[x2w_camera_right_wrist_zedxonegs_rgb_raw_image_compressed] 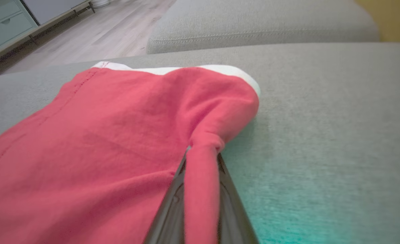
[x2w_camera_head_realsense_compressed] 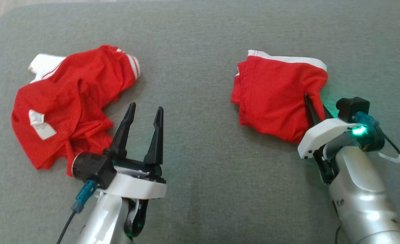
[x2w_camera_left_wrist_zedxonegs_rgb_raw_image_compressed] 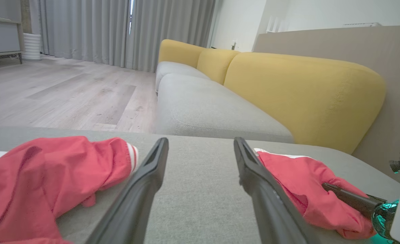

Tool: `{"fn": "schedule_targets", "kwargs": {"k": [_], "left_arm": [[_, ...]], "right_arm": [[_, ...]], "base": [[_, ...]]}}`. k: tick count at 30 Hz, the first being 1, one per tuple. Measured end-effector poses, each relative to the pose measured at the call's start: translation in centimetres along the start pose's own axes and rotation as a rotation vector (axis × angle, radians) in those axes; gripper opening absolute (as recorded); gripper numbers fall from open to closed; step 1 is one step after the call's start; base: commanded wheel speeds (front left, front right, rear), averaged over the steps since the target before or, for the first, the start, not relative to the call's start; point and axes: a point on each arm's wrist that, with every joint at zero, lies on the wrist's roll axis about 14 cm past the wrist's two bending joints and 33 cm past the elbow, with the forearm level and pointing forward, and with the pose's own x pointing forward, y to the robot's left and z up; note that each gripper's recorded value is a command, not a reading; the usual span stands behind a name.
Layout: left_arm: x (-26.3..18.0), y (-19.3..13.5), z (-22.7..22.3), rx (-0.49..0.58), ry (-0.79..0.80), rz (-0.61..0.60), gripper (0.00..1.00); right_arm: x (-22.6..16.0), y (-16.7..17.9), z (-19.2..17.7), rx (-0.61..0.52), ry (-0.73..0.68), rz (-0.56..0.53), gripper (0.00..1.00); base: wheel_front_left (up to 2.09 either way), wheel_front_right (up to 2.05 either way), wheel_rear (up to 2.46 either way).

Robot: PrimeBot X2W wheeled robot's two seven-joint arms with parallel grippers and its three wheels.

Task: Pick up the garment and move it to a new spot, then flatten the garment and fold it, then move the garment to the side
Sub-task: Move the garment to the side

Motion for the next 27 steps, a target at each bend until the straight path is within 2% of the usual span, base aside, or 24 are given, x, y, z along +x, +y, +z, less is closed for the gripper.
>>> {"fn": "schedule_targets", "kwargs": {"k": [7, 11, 15, 21, 27], "left_arm": [[0.9, -2.7, 0.5, -0.009, -0.018, -0.082, 1.0], [2.2, -5.5, 1.4, -0.021, -0.048, -0.165, 1.0], [3.1, -7.5, 2.2, -0.023, -0.073, -0.227, 1.0], [3.3, -8.1, 1.5, -0.031, -0.058, -0.242, 1.0], [3.4, -6.9, 1.0, -0.028, -0.045, -0.209, 1.0]], "right_arm": [[-1.4, -3.1, 3.0, -0.208, -0.079, -0.043, 0.0], [-2.4, -6.6, 5.2, -0.341, -0.087, -0.091, 0.0], [-3.4, -10.5, 5.7, -0.451, -0.033, -0.138, 0.0], [-4.9, -16.1, 5.5, -0.524, 0.06, -0.209, 0.0], [-4.8, -19.5, 6.9, -0.561, 0.089, -0.265, 0.0]], "base": [[0.0, 0.0, 0.0], [0.0, 0.0, 0.0], [0.0, 0.0, 0.0], [0.0, 0.0, 0.0], [0.0, 0.0, 0.0]]}}
